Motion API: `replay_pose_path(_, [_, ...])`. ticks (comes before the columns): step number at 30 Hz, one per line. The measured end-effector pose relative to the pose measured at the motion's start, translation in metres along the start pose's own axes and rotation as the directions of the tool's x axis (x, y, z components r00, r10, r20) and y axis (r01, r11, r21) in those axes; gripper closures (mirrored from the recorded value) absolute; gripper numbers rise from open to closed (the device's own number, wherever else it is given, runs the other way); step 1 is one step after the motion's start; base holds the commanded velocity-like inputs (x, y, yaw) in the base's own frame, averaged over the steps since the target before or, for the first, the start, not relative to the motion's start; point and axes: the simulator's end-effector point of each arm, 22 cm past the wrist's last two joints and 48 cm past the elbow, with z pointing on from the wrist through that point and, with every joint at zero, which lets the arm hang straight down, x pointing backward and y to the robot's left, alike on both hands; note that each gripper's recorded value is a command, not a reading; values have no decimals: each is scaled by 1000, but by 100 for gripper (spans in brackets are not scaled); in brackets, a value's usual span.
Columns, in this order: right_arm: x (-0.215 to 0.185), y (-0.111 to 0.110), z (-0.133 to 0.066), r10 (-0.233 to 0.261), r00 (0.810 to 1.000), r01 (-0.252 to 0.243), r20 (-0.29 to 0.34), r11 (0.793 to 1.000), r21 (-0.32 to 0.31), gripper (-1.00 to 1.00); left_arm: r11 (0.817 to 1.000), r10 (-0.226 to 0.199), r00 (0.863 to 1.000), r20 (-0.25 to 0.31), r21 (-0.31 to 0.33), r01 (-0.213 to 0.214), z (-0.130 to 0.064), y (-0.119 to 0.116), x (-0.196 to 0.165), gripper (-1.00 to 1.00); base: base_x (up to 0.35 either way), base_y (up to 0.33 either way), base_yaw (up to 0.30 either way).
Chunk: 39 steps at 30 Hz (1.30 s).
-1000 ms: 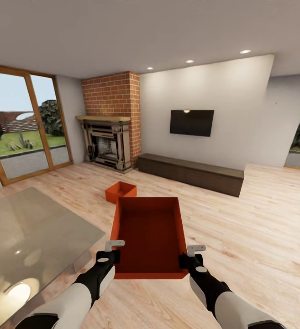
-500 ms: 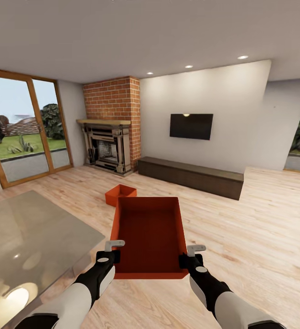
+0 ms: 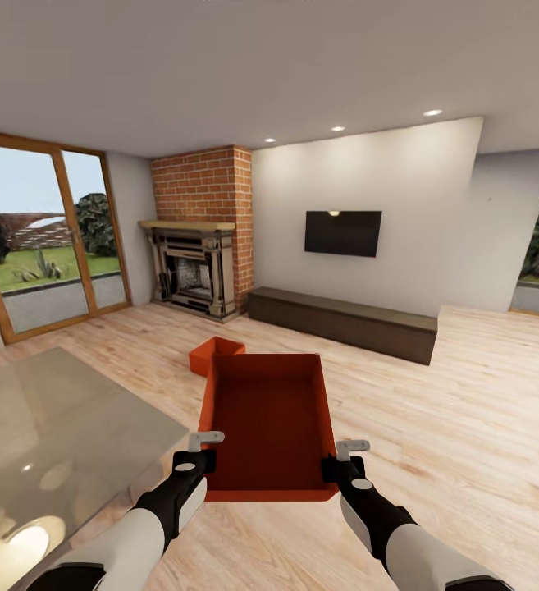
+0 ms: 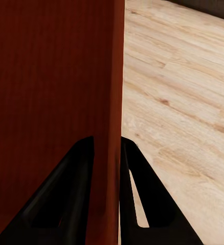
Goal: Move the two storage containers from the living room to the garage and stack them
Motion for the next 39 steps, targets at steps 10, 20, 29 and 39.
replay_pose_path(10, [-5,0,-2,2,1000,-2,8,1000,-1,100,1000,0,1000,8,0,0,-2,0,-5,100,0,0,0])
replay_pose_path(20, [-5,0,-2,2,1000,-2,9,1000,-1,100,1000,-1,1000,9,0,1,-2,0,-5,100,0,0,0])
replay_pose_path(29, [-5,0,-2,2,1000,-2,8,1000,0,100,1000,0,1000,8,0,0,-2,0,-5,100,0,0,0])
replay_pose_path(39, [-9,0,-3,0,1000,0,15,1000,0,100,1000,-3,1000,15,0,3,-4,1,-8,100,0,0,170])
